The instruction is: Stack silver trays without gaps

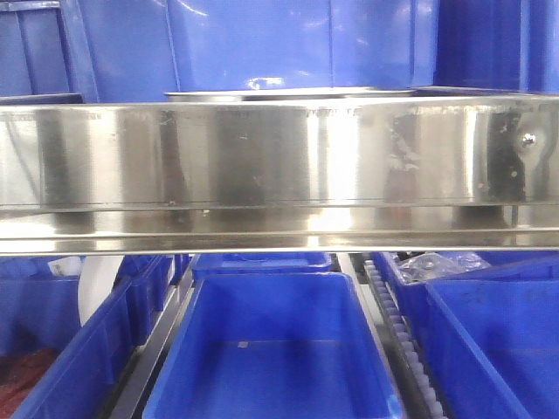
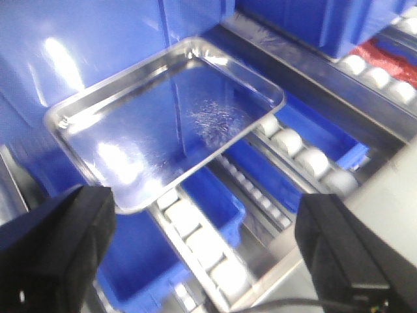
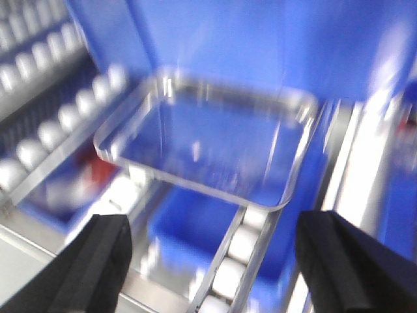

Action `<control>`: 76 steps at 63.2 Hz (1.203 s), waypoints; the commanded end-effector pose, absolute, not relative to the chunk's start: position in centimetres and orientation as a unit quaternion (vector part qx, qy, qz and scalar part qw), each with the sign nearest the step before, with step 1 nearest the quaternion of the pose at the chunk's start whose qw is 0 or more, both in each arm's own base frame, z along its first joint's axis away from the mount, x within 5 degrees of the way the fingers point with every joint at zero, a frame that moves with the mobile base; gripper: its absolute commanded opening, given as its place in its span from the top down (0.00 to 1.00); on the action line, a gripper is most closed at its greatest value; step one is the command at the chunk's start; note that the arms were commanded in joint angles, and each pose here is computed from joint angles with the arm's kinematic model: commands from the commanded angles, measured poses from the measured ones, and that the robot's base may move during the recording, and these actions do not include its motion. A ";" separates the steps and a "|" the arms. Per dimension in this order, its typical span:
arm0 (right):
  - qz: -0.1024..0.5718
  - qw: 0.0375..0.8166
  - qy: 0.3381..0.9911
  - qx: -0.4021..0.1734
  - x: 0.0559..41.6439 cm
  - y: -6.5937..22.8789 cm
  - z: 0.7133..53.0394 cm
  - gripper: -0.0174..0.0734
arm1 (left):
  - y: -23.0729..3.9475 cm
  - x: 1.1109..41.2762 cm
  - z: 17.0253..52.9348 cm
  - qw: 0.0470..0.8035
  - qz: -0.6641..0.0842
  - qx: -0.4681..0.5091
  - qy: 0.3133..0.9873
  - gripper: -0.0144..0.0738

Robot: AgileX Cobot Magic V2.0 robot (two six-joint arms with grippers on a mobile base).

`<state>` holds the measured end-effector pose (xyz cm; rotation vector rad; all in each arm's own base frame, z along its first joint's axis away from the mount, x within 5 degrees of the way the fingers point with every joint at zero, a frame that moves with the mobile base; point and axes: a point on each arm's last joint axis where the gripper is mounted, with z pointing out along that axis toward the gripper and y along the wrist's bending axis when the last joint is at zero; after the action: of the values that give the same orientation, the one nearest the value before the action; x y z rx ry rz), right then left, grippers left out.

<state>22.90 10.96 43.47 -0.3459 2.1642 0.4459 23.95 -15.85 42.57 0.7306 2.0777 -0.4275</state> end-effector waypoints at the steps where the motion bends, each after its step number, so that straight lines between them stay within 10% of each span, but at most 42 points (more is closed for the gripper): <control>1: 0.157 0.425 0.878 -0.151 25.3 11.8 44.8 0.13 | -16.4 25.7 44.6 0.452 -0.160 0.257 0.839 0.30; 39: 0.073 0.278 0.957 -0.049 37.8 15.2 39.2 0.13 | -16.8 37.2 37.0 0.292 -0.118 0.063 0.947 0.30; 76: 0.082 0.260 0.960 -0.059 41.6 16.0 34.2 0.13 | -17.8 39.6 34.9 0.321 -0.129 0.060 0.936 0.30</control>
<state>41.89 16.28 31.28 -0.1422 2.7134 0.1804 40.01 -17.85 31.26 0.1809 2.6100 -0.2703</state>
